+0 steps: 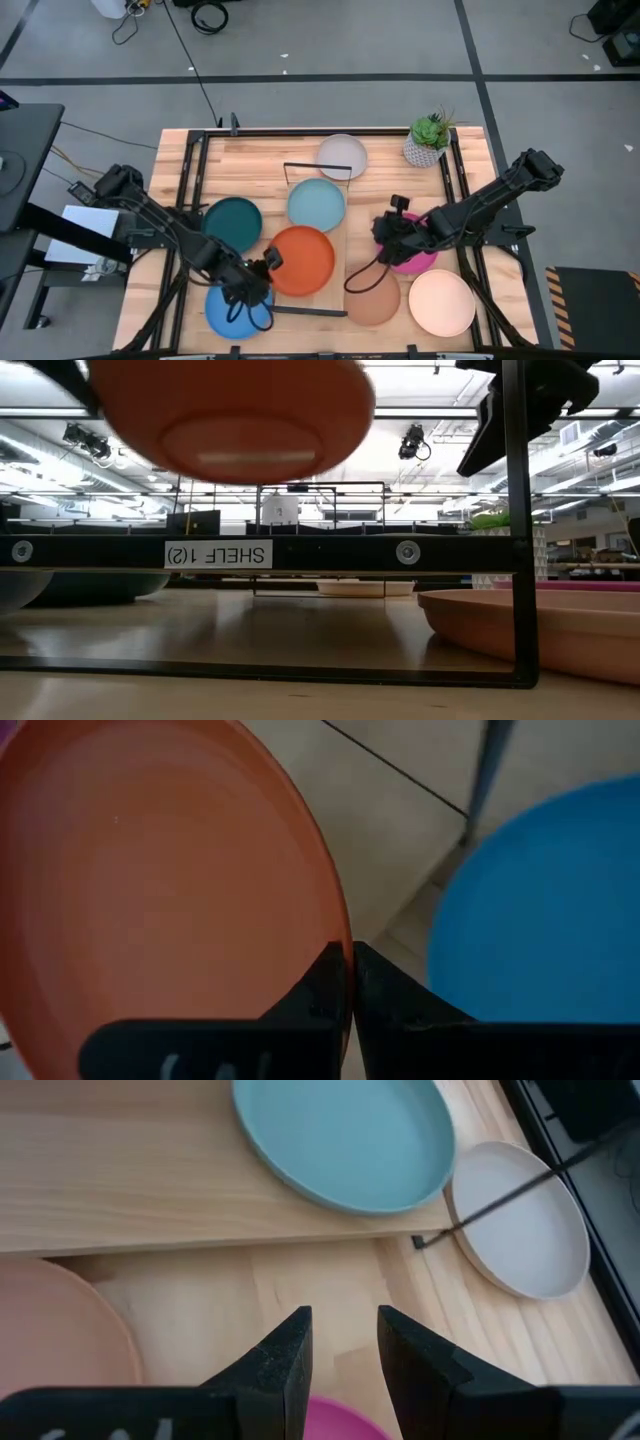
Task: Place and stack plates onto a shelf
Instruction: Put the orange plate on the shelf, then stack the dark blue plate on top of the orange plate on the shelf
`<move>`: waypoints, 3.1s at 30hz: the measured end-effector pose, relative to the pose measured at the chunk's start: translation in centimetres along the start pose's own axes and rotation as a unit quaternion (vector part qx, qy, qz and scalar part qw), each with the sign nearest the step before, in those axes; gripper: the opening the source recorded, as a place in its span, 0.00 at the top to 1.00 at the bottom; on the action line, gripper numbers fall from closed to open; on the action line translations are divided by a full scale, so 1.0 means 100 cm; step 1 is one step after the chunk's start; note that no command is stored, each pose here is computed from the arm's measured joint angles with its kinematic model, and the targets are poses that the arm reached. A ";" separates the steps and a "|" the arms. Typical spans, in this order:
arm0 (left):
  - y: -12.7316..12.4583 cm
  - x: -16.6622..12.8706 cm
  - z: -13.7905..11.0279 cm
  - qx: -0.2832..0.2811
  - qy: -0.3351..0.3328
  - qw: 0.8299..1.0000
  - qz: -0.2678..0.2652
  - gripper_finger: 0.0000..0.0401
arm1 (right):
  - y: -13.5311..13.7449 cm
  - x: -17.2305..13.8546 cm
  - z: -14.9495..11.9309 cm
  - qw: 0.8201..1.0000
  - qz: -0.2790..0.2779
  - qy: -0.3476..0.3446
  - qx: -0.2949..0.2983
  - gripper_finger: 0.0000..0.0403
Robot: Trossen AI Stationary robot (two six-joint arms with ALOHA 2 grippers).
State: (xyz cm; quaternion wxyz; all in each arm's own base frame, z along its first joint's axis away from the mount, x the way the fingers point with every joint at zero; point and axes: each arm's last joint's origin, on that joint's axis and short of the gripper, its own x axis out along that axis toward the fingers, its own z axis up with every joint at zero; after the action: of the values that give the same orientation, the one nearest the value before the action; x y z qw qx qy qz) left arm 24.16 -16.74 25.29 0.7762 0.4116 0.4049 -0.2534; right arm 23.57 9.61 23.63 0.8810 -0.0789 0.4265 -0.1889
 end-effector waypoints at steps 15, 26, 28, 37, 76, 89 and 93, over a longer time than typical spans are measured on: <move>-0.015 0.041 0.017 0.002 -0.014 0.999 -0.039 0.96 | 0.009 -0.006 0.001 0.999 0.022 -0.023 0.000 0.70; -0.014 0.049 0.019 -0.079 -0.014 0.996 -0.036 0.75 | 0.013 -0.008 0.000 0.999 0.038 -0.023 -0.001 0.70; -0.014 0.049 0.018 -0.086 -0.010 0.996 -0.038 0.70 | 0.013 -0.008 0.000 0.999 0.038 -0.024 0.000 0.70; -0.014 0.019 -0.004 -0.193 0.052 0.979 -0.034 0.67 | 0.013 -0.008 0.000 0.999 0.040 -0.024 0.001 0.70; -0.019 0.067 -0.113 -0.592 0.292 0.749 0.060 0.96 | 0.015 -0.008 0.005 0.998 0.049 -0.044 -0.009 0.70; 0.007 -0.020 -0.051 -0.411 0.146 0.900 -0.014 0.96 | 0.015 -0.008 0.003 0.998 0.055 -0.032 -0.015 0.70; -0.002 -0.034 -0.033 -0.264 0.114 0.958 0.012 0.95 | 0.015 -0.008 0.002 0.998 0.054 -0.031 -0.016 0.70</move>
State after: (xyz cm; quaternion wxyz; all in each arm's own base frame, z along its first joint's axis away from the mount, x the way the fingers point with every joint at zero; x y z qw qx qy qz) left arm 20.78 -13.91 26.96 0.8089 0.2229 0.5382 -0.0791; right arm 23.69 11.32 23.93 0.9013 -0.0755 0.4057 -0.1316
